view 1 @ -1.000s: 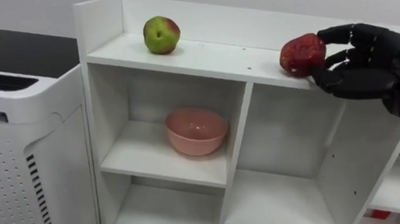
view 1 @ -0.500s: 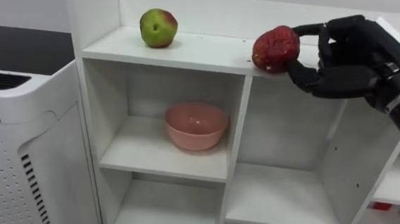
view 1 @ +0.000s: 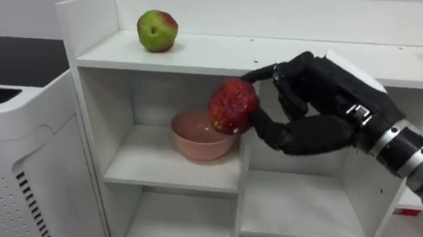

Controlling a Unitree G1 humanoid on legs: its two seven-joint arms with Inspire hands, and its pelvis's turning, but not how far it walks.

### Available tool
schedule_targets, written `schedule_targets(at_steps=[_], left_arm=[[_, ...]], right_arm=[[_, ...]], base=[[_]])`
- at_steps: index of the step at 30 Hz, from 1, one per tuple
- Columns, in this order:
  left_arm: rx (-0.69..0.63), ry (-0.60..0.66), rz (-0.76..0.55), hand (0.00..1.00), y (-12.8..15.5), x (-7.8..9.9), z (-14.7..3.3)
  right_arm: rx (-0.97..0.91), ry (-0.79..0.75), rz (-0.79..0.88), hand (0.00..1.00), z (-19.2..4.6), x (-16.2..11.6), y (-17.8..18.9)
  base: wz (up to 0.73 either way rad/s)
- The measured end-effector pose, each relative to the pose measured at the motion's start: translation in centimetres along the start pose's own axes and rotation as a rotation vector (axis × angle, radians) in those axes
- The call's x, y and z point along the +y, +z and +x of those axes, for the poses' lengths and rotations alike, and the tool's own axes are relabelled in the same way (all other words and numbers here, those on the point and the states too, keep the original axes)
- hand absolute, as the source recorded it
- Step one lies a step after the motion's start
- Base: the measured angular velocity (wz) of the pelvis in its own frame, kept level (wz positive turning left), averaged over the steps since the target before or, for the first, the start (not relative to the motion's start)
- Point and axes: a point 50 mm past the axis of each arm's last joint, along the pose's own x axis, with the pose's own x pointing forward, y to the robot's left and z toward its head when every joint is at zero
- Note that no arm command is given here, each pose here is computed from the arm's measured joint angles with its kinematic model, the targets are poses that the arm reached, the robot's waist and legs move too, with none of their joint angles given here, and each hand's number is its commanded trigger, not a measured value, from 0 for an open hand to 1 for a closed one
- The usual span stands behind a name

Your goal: Arrange fruit in the closet

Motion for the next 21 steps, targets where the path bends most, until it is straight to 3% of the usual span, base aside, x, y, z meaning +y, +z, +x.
schedule_targets(at_steps=[14, 21], left_arm=[[0.016, -0.021, -0.007, 0.0, -0.1, -0.9, 0.1], [-0.03, -0.034, 0.012, 0.0, 2.1, -0.6, 0.7]], right_arm=[[0.083, 0.147, 0.194, 1.0, -1.6, 6.1, -3.0], [0.353, 0.067, 0.246, 1.0, -3.0, 7.1, -9.3]], base=[[-0.01], [0.1]])
